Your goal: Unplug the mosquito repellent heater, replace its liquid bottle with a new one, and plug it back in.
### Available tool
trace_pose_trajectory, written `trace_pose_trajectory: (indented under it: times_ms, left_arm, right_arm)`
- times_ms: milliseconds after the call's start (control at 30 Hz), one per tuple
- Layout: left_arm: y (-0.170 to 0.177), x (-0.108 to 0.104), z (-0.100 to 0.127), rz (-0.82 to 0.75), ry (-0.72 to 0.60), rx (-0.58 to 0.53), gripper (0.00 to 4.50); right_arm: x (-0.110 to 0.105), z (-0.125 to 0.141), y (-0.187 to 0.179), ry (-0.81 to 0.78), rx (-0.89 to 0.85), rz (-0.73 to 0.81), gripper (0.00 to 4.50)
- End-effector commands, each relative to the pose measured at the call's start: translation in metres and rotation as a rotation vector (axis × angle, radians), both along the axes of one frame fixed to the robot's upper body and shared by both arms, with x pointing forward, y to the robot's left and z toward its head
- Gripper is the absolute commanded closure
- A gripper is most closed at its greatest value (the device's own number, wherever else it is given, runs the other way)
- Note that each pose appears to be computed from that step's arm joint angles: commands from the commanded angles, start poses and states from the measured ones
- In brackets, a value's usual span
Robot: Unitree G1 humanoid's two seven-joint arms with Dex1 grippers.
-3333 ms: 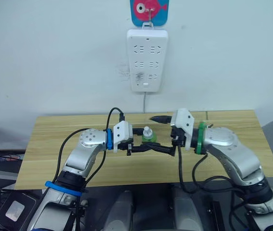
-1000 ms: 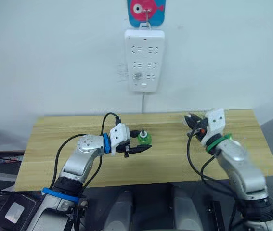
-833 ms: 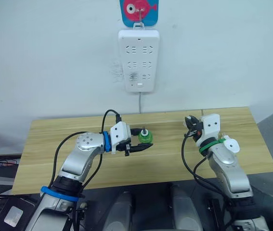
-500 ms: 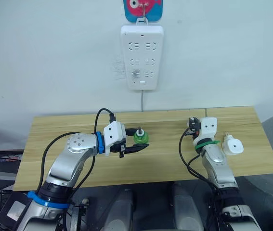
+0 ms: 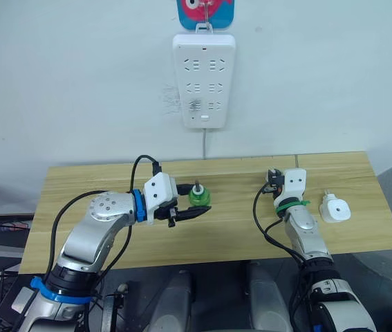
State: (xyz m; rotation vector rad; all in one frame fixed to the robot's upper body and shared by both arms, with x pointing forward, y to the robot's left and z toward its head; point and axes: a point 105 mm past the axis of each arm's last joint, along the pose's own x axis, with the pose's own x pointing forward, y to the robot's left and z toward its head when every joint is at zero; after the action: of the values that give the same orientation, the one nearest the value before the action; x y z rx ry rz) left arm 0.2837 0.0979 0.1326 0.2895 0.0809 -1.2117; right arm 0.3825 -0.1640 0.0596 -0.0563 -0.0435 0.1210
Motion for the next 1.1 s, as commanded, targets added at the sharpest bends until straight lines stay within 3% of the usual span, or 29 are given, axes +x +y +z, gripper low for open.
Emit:
trace_pose_trajectory:
  times_ms: [33,167,400,633,1100]
  left_arm:
    - [-0.005,-0.006,0.009,-0.025,-0.035,-0.021,2.25]
    - [-0.006,-0.003,0.008,-0.019,-0.032,-0.03,2.25]
    - [-0.007,0.008,0.006,-0.011,-0.059,-0.046,2.25]
    - [-0.017,0.016,0.008,-0.062,-0.109,-0.071,2.25]
    - [-0.03,0.014,0.013,-0.161,-0.125,-0.081,2.25]
  right_arm:
    - [-0.006,0.007,0.003,-0.04,-0.016,0.027,3.24]
    - [-0.011,0.018,0.011,-0.081,-0.046,0.095,1.89]
    - [-0.044,0.059,0.054,-0.116,-0.076,0.474,1.89]
    - [-0.118,0.085,0.094,0.116,-0.069,1.066,1.89]
    - [-0.103,0.104,0.124,0.069,-0.054,1.053,1.89]
